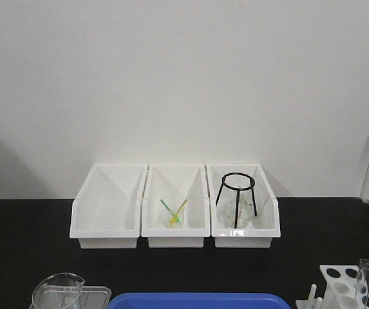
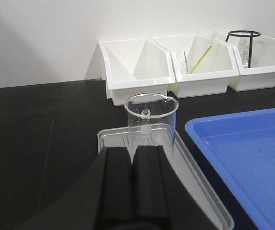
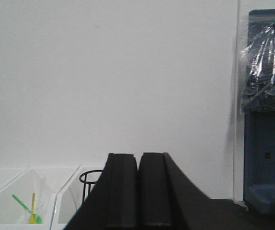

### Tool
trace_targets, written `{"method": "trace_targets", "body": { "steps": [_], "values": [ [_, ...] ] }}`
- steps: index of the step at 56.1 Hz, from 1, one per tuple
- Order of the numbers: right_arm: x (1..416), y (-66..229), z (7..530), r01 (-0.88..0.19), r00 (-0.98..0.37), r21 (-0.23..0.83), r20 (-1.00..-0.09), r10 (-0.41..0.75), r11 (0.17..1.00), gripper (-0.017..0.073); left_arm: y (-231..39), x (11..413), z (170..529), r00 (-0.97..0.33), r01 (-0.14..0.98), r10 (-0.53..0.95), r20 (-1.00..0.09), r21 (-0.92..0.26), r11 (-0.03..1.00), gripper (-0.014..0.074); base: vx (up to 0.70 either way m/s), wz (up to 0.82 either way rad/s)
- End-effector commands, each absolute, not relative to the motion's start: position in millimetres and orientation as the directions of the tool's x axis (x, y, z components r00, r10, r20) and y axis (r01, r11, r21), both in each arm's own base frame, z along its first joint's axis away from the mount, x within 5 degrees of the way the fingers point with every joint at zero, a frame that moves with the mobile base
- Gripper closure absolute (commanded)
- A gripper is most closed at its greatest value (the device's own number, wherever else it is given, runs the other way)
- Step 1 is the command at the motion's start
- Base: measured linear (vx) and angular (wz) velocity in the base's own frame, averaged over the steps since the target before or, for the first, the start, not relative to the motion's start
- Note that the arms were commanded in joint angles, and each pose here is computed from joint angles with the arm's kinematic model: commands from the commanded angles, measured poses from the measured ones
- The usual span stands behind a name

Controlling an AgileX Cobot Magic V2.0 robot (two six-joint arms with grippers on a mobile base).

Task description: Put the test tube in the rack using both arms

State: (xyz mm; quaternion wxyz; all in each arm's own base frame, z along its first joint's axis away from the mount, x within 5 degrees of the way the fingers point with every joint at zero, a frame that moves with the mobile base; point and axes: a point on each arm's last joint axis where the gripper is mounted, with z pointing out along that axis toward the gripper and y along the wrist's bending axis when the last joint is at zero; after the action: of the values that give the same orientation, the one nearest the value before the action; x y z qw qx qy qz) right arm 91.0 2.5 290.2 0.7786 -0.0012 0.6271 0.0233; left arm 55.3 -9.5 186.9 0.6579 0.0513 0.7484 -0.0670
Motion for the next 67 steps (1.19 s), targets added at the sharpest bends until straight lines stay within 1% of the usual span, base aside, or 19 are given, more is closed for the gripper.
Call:
{"method": "trace_targets", "body": {
  "steps": [1,2,4,17,21,25,33,41,43,47,67],
  "values": [
    [83.4,-1.8,288.2,0.001,0.285,0.085,-0.955,0.081,0.996,0.057,-9.1,54.0,201.8,-0.019,0.165,-0.039,-0.999,-0.041,0.985,0.06,0.0,0.0],
    [81.4,-2.9,283.6,0.009,0.287,0.11,-0.952,0.103,0.994,0.057,-9.1,54.0,201.8,-0.019,0.165,-0.039,-0.999,-0.041,0.985,0.06,0.0,0.0],
    [78.0,-4.4,275.2,0.027,0.285,0.126,-0.952,0.113,0.992,0.057,-9.1,54.0,201.8,-0.019,0.165,-0.039,-0.999,-0.041,0.985,0.06,0.0,0.0],
    [60.9,-4.5,216.8,0.06,0.252,0.132,-0.961,0.113,0.989,0.057,-9.1,54.0,201.7,-0.019,0.165,-0.038,-0.999,-0.04,0.985,0.06,0.0,0.0],
    [58.4,-6.7,208.1,0.101,0.157,0.141,-0.98,0.124,0.985,0.057,-9.1,54.0,201.7,-0.019,0.165,-0.038,-0.999,-0.04,0.985,0.06,0.0,0.0],
    [56.4,-7.9,198.3,0.131,0.072,0.116,-0.992,0.107,0.985,0.057,-9.1,54.0,201.7,-0.019,0.165,-0.038,-0.999,-0.04,0.985,0.06,0.0,0.0],
    [56.2,-8.0,186.9,0.144,-0.057,0.069,-0.995,0.077,0.987,0.057,-9.1,54.0,201.7,-0.019,0.165,-0.038,-0.999,-0.04,0.985,0.06,0.0,0.0],
    [56.3,-7.7,188.2,0.139,-0.048,0.034,-0.998,0.041,0.99,0.057,-9.1,54.0,201.7,-0.019,0.165,-0.038,-0.999,-0.04,0.985,0.06,0.0,0.0],
    [56.3,-7.8,188.9,0.139,-0.041,0.034,-0.998,0.04,0.99,0.057,-9.1,54.0,201.7,-0.019,0.165,-0.038,-0.999,-0.04,0.985,0.06,0.0,0.0],
    [56.4,-7.7,190.0,0.139,-0.025,0.067,-0.997,0.071,0.988,0.057,-9.1,54.0,201.7,-0.019,0.165,-0.038,-0.999,-0.04,0.985,0.06,0.0,0.0],
    [56.3,-7.6,190.0,0.137,-0.024,0.068,-0.997,0.071,0.988,0.057,-9.1,54.0,201.7,-0.019,0.165,-0.038,-0.999,-0.04,0.985,0.06,0.0,0.0]
  ]
}}
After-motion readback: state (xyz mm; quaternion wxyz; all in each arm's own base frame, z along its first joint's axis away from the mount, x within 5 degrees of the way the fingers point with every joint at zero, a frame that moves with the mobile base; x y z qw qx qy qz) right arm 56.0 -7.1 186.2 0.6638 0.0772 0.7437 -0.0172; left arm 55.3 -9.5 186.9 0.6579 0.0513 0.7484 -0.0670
